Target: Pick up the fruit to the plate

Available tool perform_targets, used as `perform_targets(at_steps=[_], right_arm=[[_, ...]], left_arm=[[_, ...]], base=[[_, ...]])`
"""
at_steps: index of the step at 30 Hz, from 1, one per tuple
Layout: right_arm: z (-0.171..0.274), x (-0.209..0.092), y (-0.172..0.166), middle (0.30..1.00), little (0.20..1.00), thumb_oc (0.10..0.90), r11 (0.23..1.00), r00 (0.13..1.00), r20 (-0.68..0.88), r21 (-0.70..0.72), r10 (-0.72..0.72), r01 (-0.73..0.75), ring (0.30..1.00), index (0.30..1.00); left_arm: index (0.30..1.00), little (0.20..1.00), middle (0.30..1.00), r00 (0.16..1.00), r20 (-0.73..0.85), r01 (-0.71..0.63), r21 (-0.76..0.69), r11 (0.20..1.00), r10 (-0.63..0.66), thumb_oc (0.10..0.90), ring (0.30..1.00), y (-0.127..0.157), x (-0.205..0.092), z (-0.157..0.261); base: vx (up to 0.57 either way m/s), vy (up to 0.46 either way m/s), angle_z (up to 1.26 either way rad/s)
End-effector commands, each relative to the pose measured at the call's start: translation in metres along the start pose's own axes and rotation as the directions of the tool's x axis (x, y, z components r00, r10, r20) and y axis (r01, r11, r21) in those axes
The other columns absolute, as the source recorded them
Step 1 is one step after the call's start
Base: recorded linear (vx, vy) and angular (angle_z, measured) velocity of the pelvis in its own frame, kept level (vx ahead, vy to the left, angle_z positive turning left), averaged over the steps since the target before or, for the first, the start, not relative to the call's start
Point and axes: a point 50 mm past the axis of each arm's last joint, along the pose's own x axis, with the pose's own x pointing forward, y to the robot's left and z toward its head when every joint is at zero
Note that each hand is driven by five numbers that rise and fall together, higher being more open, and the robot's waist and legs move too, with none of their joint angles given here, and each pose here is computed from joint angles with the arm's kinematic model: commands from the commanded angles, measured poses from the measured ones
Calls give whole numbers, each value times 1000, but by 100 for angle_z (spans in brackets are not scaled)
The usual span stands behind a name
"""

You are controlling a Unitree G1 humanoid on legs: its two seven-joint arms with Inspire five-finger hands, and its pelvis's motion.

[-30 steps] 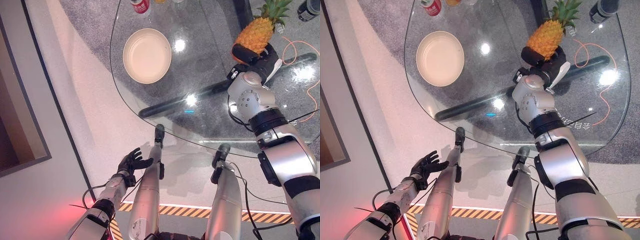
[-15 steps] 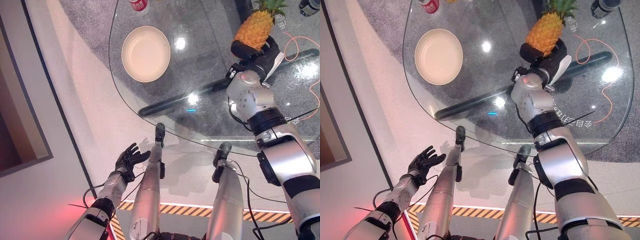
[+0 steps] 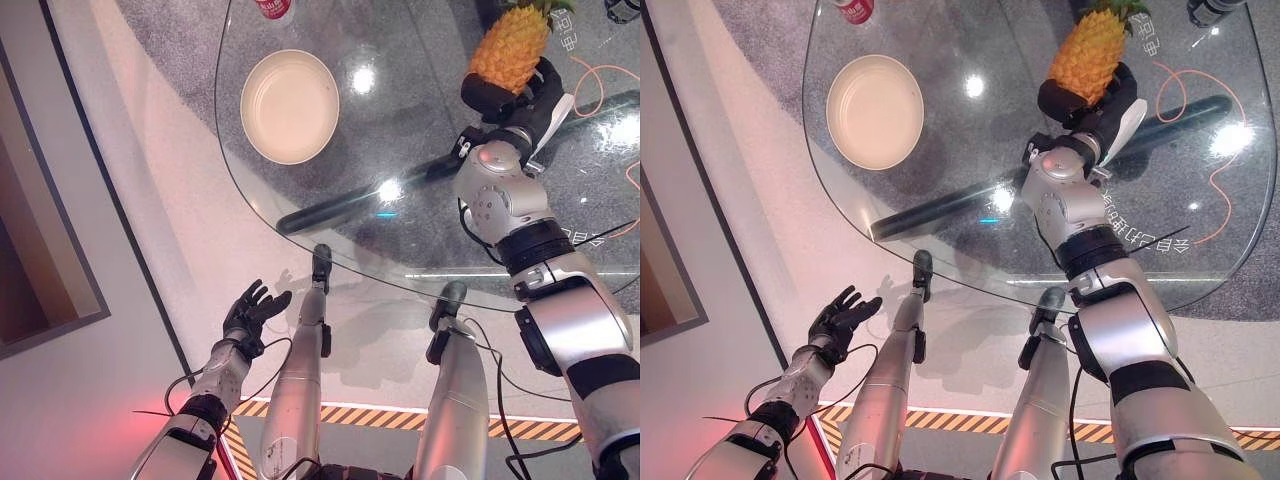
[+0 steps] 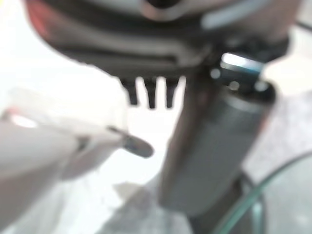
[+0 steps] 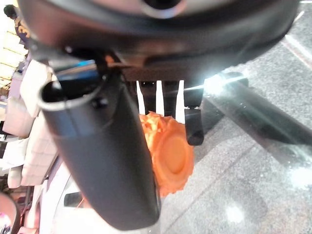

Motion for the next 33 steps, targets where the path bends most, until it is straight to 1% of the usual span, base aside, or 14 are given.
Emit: perform_targets(at_steps=[1, 3, 8, 10, 11, 12, 15, 19, 20, 22, 26, 27, 33], right_arm=[[73, -4, -1, 300, 200, 100, 996, 948, 317, 74, 22, -48, 300, 300], [76, -6, -3, 300, 200, 100, 998, 934, 357, 51, 20, -41, 300, 300], [74, -11, -6, 300, 200, 100, 999, 910, 415, 6, 28, -34, 300, 300], [71, -13, -10, 300, 200, 100, 999, 895, 444, -29, 38, -29, 300, 300], [70, -13, -10, 300, 200, 100, 999, 894, 446, -30, 39, -29, 300, 300], [67, -14, -11, 300, 200, 100, 999, 891, 451, -41, 48, -32, 300, 300], [59, -15, -16, 300, 200, 100, 998, 885, 463, -63, 57, -32, 300, 300], [53, -17, -22, 300, 200, 100, 996, 877, 476, -89, 66, -27, 300, 300], [47, -18, -27, 300, 200, 100, 994, 868, 491, -110, 73, -22, 300, 300], [45, -19, -29, 300, 200, 100, 992, 863, 500, -121, 78, -20, 300, 300], [41, -20, -33, 300, 200, 100, 986, 839, 537, -169, 87, 5, 300, 300], [41, -20, -34, 300, 200, 100, 986, 838, 539, -169, 87, 6, 300, 300], [36, -24, -39, 300, 200, 100, 966, 800, 587, -255, 126, 35, 300, 300]], left_arm=[[900, 900, 900, 979, 166, -116, -29, 993, 119, 800, 900, 15, 3, 33], [900, 900, 900, 957, 255, -129, -65, 990, 142, 800, 900, 9, 3, 51], [900, 900, 900, 895, 408, -118, -170, 978, 179, 800, 900, -5, 1, 88], [900, 900, 900, 851, 489, -100, -208, 973, 192, 800, 900, -16, 0, 114], [900, 900, 900, 846, 497, -98, -213, 972, 194, 800, 900, -17, -1, 116], [900, 900, 900, 815, 540, -91, -237, 967, 209, 800, 900, -20, -3, 129], [900, 900, 900, 762, 606, -82, -263, 961, 230, 800, 900, -25, -8, 150], [900, 900, 900, 697, 672, -72, -281, 957, 250, 800, 900, -30, -15, 168], [900, 900, 900, 660, 705, -55, -301, 952, 261, 800, 900, -33, -20, 181], [900, 900, 900, 639, 722, -46, -309, 950, 265, 800, 900, -35, -23, 187], [900, 900, 900, 572, 779, 5, -317, 949, 257, 800, 900, -43, -32, 207], [900, 900, 900, 567, 783, 9, -317, 948, 256, 800, 900, -44, -33, 208], [900, 900, 900, 506, 840, 140, -303, 943, 195, 800, 900, -58, -46, 224]], base=[[0, 0, 0], [-10, -16, 1], [-7, -14, 0], [-12, -55, 1], [-9, -54, 1], [-9, -32, 2], [-4, -11, 1], [0, 0, 0], [0, 0, 0], [0, 0, 0], [-14, -41, 0], [-12, -34, 0], [-12, -39, 0]])
